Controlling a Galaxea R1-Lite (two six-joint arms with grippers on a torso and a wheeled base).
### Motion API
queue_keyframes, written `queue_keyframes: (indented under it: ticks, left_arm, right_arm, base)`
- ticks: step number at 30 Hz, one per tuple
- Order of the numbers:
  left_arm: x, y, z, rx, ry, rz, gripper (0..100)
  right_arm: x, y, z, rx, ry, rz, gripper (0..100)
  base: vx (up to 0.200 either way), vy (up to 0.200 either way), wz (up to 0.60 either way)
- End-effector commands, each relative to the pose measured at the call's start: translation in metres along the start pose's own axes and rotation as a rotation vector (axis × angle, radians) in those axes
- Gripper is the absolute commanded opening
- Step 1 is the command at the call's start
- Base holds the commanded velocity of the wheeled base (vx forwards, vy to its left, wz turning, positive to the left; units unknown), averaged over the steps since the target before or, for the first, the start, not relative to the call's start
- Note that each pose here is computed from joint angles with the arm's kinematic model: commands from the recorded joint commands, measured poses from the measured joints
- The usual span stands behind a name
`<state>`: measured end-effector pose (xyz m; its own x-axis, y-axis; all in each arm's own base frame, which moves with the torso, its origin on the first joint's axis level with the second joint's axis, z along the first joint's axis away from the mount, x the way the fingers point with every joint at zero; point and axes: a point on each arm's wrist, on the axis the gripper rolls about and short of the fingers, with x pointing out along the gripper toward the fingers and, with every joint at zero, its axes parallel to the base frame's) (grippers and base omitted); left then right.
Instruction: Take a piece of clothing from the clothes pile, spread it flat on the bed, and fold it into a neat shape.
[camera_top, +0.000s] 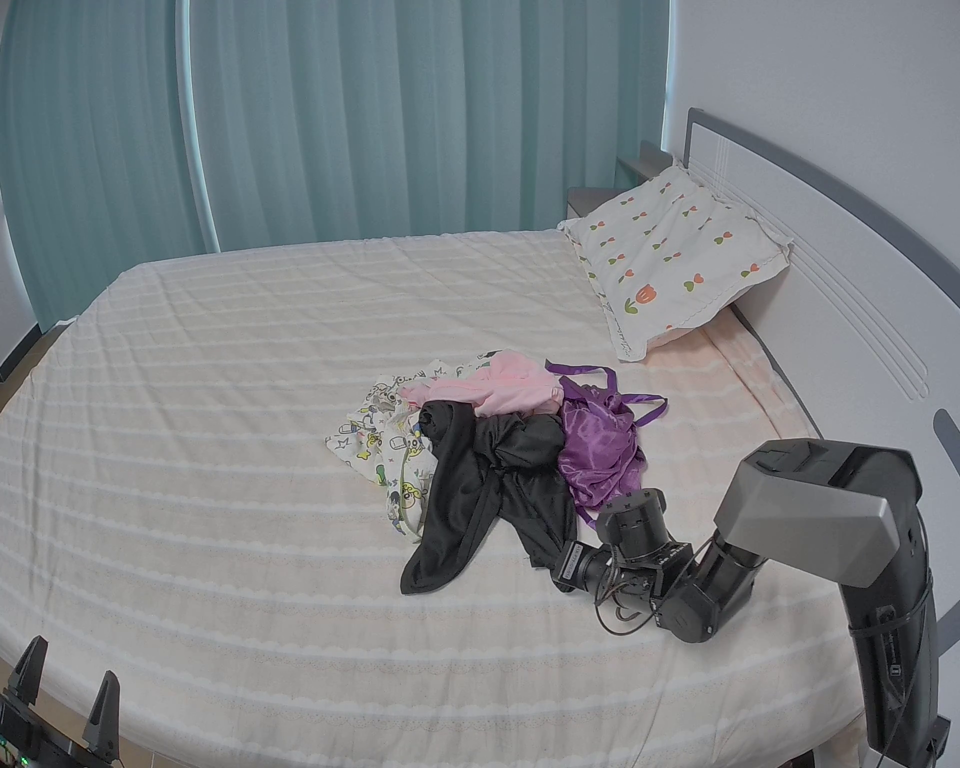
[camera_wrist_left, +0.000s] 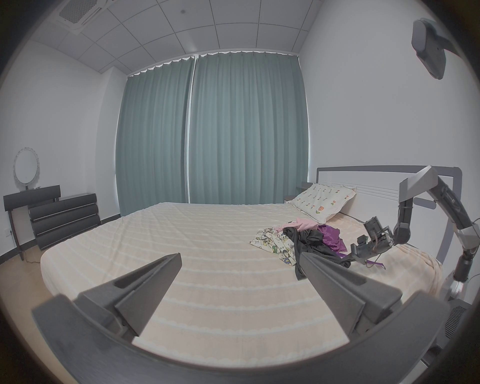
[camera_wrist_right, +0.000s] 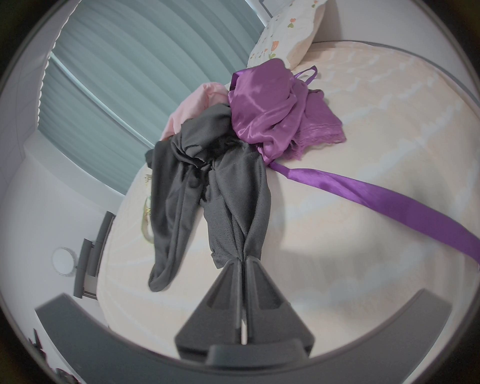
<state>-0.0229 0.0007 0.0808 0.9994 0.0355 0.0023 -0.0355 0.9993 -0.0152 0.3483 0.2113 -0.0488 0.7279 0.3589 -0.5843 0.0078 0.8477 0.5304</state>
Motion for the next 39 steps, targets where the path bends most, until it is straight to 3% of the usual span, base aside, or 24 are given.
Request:
queue_keyframes:
  ticks: [1,2,7,12,18,32,33,35,36,37,39]
  left_arm:
    - [0.0,0.0,-0.005,0.0,0.005,0.001,100]
    - [0.0,0.0,-0.005,0.003,0.004,0.0,100]
    - [0.0,0.0,-0.005,0.009,0.005,-0.002,100]
    - [0.0,0.0,-0.005,0.014,0.006,-0.014,100]
    - [0.0,-0.002,-0.005,0.026,0.001,-0.082,100]
    - [0.0,-0.002,-0.005,0.035,-0.002,-0.091,100]
    - [-0.002,-0.002,0.007,0.017,-0.046,-0.097,100]
    - [-0.006,-0.003,0.052,-0.07,-0.139,-0.13,100]
    - [-0.006,-0.003,0.052,-0.07,-0.139,-0.13,100]
    - [0.007,-0.004,0.076,-0.179,-0.067,-0.174,100]
    - [0.023,-0.006,0.077,-0.19,0.036,-0.188,100]
  right_arm:
    - [-0.061,0.009,0.013,0.073,-0.014,0.123,0]
    - [-0.075,0.007,0.011,0.082,-0.01,0.152,0]
    - [-0.093,-0.009,-0.001,0.131,0.006,0.145,0]
    - [-0.099,-0.011,-0.002,0.171,-0.045,0.21,0]
    - [-0.102,-0.02,-0.014,0.209,-0.018,0.276,0]
    - [-0.102,-0.028,-0.022,0.213,-0.01,0.268,0]
    - [-0.102,-0.027,-0.023,0.211,-0.008,0.27,0]
    - [-0.102,-0.027,-0.023,0.211,-0.007,0.269,0]
    - [-0.102,-0.027,-0.023,0.211,-0.007,0.269,0]
    - [-0.102,-0.027,-0.023,0.213,-0.007,0.269,0]
    - [-0.102,-0.027,-0.024,0.211,-0.004,0.27,0]
  base:
    - [0.0,0.0,0.0]
    - [0.0,0.0,0.0]
    - [0.0,0.0,0.0]
    - [0.0,0.0,0.0]
    - [0.0,0.0,0.0]
    - [0.0,0.0,0.0]
    - [0.0,0.0,0.0]
    - [0.0,0.0,0.0]
    - [0.0,0.0,0.0]
    - [0.0,0.0,0.0]
    - [0.0,0.0,0.0]
